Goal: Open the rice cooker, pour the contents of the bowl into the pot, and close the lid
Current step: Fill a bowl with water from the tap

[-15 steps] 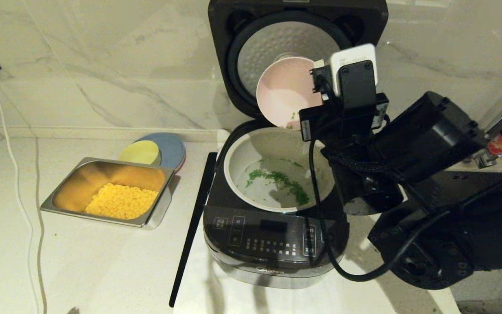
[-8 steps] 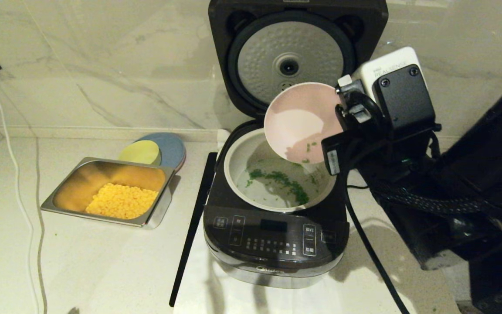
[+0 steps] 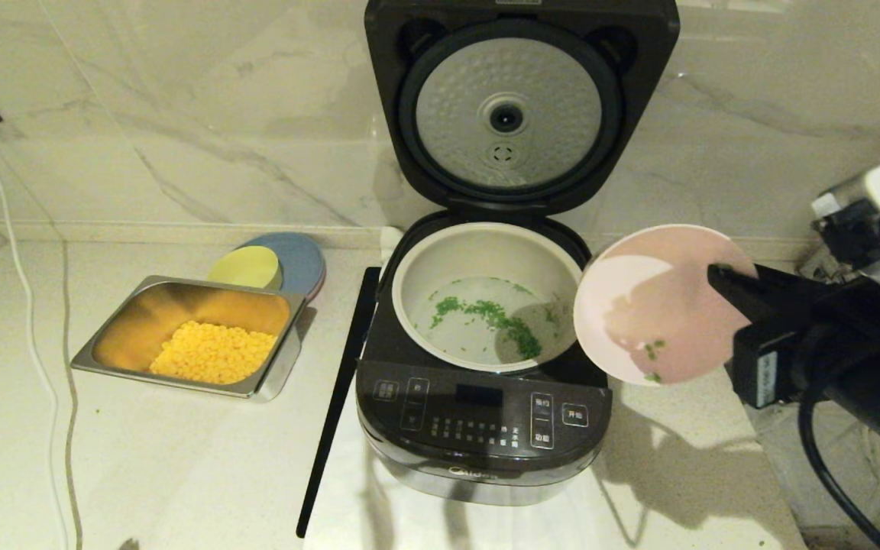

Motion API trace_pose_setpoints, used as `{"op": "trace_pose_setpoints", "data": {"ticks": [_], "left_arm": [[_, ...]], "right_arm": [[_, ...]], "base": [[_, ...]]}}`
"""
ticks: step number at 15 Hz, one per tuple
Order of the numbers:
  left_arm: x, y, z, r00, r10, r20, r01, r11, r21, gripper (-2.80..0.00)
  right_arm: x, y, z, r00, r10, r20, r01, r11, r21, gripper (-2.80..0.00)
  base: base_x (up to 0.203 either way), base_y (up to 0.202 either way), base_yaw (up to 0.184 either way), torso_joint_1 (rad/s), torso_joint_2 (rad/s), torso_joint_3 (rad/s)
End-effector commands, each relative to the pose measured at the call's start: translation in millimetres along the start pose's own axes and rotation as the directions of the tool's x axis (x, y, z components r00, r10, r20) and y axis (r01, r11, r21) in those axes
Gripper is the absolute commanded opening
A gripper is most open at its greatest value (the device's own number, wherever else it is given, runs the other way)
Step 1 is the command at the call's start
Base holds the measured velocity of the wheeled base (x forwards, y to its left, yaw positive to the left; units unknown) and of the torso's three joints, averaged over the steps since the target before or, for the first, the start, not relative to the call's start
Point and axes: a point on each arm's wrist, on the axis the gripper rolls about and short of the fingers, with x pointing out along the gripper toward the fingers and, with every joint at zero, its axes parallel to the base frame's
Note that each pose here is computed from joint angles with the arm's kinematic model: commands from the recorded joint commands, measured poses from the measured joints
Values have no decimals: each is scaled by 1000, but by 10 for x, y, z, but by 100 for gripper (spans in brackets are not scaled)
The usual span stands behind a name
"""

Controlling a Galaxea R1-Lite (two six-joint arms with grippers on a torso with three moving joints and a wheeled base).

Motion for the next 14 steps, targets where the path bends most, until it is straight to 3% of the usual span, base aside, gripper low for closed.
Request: {"op": "trace_pose_setpoints", "data": {"ticks": [1, 5, 8, 9, 11, 14], "left_arm": [[6, 0, -25, 1000, 1, -8, -1, 1000, -1, -280], [6, 0, -25, 1000, 1, -8, -1, 1000, 1, -280], [6, 0, -25, 1000, 1, -8, -1, 1000, 0, -280], [6, 0, -25, 1000, 1, -8, -1, 1000, 0, -280], [6, 0, -25, 1000, 1, -8, -1, 1000, -1, -280], [6, 0, -25, 1000, 1, -8, -1, 1000, -1, -280]], "right_arm": [[-213, -388, -160, 991, 6, -133, -1, 999, 41, -280], [-127, -799, -458, 936, 16, -353, 65, 974, 217, -280], [-44, -1217, -702, 871, 2, -491, 197, 915, 352, -280], [-7, -1370, -808, 837, 8, -547, 253, 881, 400, -280], [51, -1672, -1037, 776, 42, -630, 366, 783, 504, -280], [68, -2192, -1518, 685, 82, -723, 559, 579, 594, -280]], "base": [[0, 0, 0, 0, 0, 0], [0, 0, 0, 0, 0, 0], [0, 0, 0, 0, 0, 0], [0, 0, 0, 0, 0, 0], [0, 0, 0, 0, 0, 0], [0, 0, 0, 0, 0, 0]]}}
